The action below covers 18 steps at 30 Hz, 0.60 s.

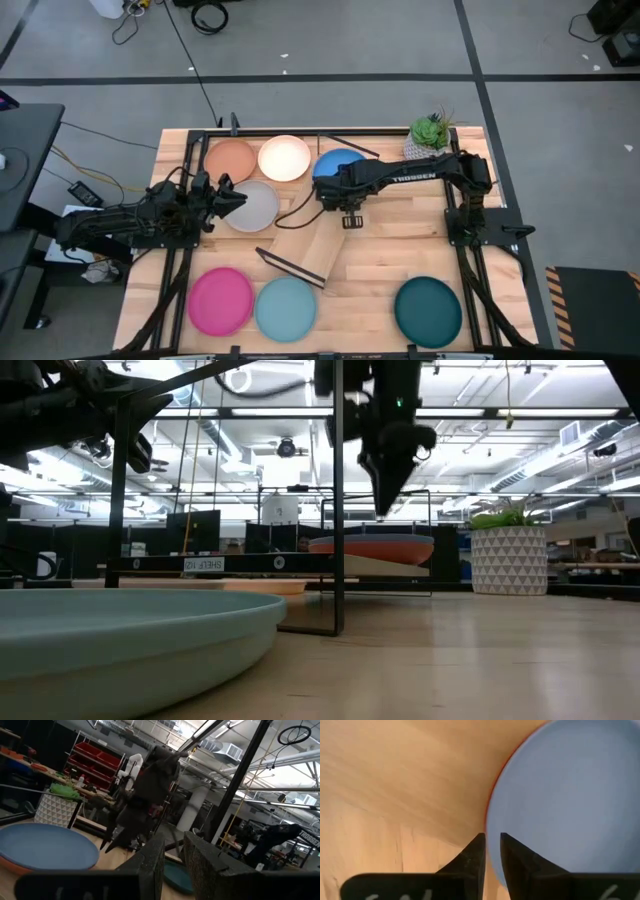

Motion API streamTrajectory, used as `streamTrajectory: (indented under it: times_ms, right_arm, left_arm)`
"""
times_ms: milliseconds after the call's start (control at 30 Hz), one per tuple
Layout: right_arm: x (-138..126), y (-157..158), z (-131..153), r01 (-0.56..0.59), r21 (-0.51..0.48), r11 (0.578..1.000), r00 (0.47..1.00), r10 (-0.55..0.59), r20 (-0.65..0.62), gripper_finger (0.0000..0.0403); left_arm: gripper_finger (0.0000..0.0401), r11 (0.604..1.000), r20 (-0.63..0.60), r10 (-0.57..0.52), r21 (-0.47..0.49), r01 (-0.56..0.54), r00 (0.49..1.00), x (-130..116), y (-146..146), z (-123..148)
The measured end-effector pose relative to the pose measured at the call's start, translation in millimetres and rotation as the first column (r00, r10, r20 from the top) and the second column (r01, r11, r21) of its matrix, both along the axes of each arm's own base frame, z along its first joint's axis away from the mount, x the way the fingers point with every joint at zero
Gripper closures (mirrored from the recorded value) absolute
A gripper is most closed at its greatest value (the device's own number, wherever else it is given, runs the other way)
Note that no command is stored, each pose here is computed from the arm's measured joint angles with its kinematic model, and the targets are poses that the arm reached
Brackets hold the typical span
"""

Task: Place and stack plates onto a shelf
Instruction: Stack the dark blue plate on top of the blue plate on the shelf

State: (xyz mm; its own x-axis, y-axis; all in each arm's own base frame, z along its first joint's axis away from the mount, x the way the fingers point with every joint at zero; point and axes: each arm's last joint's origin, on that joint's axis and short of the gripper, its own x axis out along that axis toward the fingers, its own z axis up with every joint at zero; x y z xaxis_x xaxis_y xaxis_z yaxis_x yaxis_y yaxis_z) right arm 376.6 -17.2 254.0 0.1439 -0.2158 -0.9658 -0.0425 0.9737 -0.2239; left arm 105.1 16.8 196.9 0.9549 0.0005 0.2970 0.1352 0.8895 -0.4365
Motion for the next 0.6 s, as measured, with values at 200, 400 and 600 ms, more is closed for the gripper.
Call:
streamTrajectory:
  times_ms: [200,400,600]
  right_arm:
    - [-8.3,38.0,15.8,0.071,0.082,0.994,0.997,-0.067,-0.049,0.0333]
    - [-30.2,120.7,6.2,0.043,0.122,0.992,0.992,-0.028,-0.12,0.0332]
    - [-67.2,189.8,-11.3,-0.02,0.071,0.997,0.987,0.031,-0.157,0.0332]
  left_arm:
    - [0.0323,1.0,0.0,0.0,0.0,0.0,1.0,0.0,0.0,0.0]
    - [0.0323,1.0,0.003,0.0,0.0,0.0,1.0,-0.1,0.0,0.3]
    - [0.0323,1.0,0.004,0.0,0.0,0.0,1.0,-0.1,0.0,0.4]
